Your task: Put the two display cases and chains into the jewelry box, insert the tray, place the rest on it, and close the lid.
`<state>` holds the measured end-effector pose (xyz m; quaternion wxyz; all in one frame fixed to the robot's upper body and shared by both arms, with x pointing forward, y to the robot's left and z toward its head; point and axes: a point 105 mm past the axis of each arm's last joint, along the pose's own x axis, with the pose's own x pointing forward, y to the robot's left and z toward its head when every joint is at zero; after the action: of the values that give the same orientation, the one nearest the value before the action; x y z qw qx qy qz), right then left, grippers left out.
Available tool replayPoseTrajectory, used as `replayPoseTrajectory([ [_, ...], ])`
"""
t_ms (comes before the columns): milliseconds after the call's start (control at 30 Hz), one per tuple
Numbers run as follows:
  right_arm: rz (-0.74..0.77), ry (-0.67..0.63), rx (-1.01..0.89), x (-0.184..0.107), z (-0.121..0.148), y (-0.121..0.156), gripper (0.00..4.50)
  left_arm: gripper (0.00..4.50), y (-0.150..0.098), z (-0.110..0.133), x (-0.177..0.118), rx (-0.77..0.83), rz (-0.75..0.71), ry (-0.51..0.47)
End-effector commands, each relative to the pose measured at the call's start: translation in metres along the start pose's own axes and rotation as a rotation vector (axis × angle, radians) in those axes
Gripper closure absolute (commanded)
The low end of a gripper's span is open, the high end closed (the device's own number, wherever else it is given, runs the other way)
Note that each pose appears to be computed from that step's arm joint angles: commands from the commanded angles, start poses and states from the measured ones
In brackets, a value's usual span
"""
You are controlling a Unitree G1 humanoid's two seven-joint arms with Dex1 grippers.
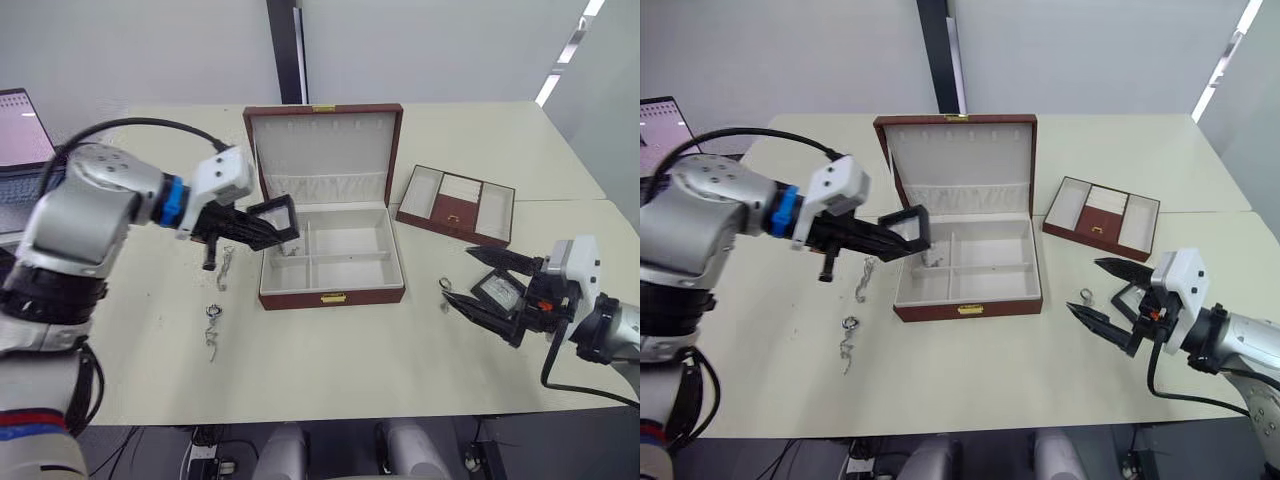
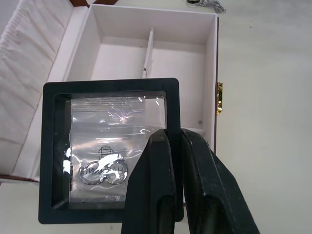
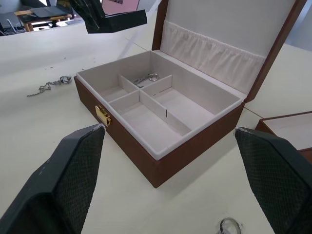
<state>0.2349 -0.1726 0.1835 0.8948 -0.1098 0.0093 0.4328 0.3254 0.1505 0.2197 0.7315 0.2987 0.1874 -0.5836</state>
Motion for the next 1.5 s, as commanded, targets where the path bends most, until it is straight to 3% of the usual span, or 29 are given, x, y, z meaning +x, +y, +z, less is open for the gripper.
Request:
replayPoseTrajectory([
  [33,-0.032,-0.037,-0.045,-0.004,0.012,0.003,0.0,4.49,0.012,0.013,0.009,0.075,0.023,-0.008],
  [233,-0.076,-0.036,-0.04,-0.006,0.011,0.006,0.0,4.49,0.019,0.022,0.044,0.166,-0.033,-0.025],
  [600,-0.108,-0.028,-0.034,-0.006,0.008,0.006,0.0,4.49,0.039,0.019,0.098,0.185,-0.037,-0.033],
  [1267,-0.121,-0.027,-0.025,-0.007,0.007,0.008,0.0,4.49,0.044,0.009,0.108,0.159,-0.021,-0.033],
  [1500,-0.119,-0.026,-0.022,-0.007,0.006,0.007,0.0,2.46,0.045,0.015,0.107,0.139,-0.019,-0.072],
])
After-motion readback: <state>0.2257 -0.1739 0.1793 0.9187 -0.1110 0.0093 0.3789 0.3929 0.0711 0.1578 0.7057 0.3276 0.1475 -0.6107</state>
